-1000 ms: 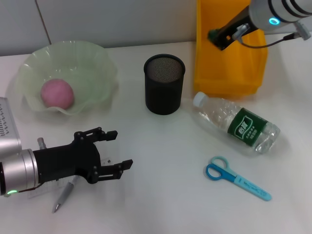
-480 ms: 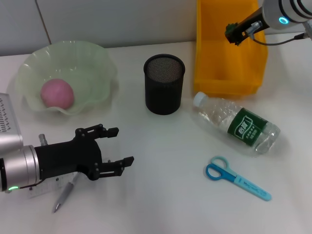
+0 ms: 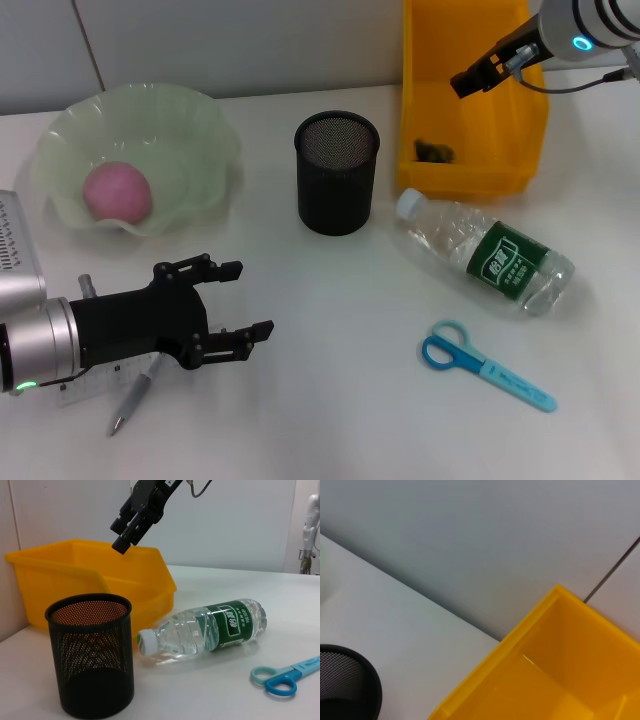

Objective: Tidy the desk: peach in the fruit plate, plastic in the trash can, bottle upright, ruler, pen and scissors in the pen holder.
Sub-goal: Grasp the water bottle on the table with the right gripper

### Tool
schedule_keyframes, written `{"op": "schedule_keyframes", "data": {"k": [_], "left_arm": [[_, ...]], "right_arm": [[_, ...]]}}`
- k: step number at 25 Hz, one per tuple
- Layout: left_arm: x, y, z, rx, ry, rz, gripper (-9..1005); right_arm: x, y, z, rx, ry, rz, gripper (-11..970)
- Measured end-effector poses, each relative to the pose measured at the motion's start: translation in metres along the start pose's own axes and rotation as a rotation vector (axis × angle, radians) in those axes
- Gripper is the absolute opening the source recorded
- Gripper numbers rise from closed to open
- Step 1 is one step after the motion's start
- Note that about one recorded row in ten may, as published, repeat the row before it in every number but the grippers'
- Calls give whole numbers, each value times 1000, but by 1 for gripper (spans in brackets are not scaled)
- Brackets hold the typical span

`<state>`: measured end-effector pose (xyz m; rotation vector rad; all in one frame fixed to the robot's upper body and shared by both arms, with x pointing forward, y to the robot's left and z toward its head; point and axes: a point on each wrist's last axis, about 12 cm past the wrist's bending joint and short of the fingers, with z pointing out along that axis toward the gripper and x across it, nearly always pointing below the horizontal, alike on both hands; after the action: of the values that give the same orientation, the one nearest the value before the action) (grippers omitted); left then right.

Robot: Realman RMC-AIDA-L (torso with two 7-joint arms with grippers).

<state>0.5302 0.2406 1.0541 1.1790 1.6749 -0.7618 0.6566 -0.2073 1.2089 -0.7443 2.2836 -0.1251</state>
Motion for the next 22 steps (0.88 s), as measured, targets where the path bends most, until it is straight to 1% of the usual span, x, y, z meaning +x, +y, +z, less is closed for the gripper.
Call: {"op": "schedule_keyframes", "data": {"k": [3, 6, 9, 14, 19, 22], "left_arm": [[0, 0, 0, 0, 0, -1, 827], [1, 0, -1, -2, 0, -2, 827], [1, 0, -1, -3, 0, -2, 826], [1, -1, -2, -3, -5, -5, 827], [2, -1, -3, -9, -6, -10, 826], [3, -1, -4, -10, -1, -14, 826]], "right_arm": [[-1, -1, -2, 3, -6, 4, 776], [-3, -3, -9, 7, -15, 11, 805], [-5, -1, -23, -9, 8, 5, 834], [-8, 13, -49, -87, 116, -35, 834], [-9, 24, -57, -137, 194, -76, 834], [-7, 27, -59, -157, 238, -86, 834]]}}
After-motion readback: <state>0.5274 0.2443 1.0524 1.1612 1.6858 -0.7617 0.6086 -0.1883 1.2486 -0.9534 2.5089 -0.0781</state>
